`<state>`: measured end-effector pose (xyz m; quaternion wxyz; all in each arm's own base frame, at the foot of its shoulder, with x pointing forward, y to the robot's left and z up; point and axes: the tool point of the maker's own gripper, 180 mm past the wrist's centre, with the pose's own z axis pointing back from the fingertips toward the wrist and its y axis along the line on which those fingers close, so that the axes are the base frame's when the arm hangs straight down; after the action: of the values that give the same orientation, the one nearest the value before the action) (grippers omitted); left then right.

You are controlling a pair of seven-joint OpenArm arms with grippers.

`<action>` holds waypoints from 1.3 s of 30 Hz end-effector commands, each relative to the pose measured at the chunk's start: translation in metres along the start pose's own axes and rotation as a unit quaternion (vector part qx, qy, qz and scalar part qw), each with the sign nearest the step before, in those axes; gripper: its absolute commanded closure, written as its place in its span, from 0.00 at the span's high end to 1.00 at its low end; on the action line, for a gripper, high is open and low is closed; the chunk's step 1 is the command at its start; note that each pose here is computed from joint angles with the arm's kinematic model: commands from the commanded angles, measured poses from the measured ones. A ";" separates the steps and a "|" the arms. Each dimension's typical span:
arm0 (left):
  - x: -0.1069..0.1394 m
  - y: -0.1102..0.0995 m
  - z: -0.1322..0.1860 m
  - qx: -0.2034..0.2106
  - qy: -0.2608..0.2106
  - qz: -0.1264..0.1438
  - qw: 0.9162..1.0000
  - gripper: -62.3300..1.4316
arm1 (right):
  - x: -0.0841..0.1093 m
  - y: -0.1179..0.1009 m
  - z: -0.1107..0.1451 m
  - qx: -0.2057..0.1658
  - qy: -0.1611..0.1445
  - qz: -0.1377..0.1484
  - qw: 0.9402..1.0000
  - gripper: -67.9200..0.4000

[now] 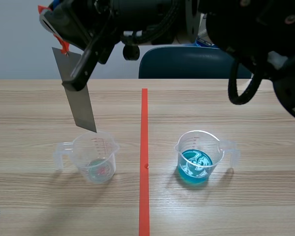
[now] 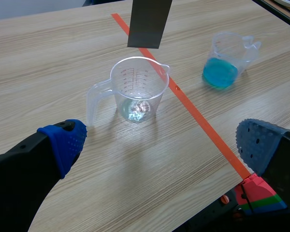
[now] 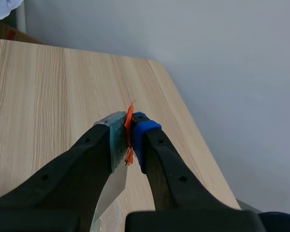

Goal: Do the redox reaction experiment

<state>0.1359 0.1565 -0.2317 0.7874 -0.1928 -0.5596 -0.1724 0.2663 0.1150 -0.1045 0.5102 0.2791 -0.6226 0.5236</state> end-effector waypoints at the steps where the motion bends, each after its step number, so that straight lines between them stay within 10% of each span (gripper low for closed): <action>1: 0.011 -0.002 -0.002 -0.001 -0.023 0.002 1.000 1.00 | 0.010 -0.007 0.001 -0.004 -0.014 0.006 1.000 0.01; 39: 0.011 -0.002 -0.002 -0.001 -0.023 0.003 1.000 1.00 | 0.008 -0.005 0.000 -0.002 -0.007 -0.002 1.000 0.01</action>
<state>0.1360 0.1565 -0.2316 0.7874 -0.1929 -0.5596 -0.1723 0.2664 0.1141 -0.1055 0.5179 0.2822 -0.6162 0.5220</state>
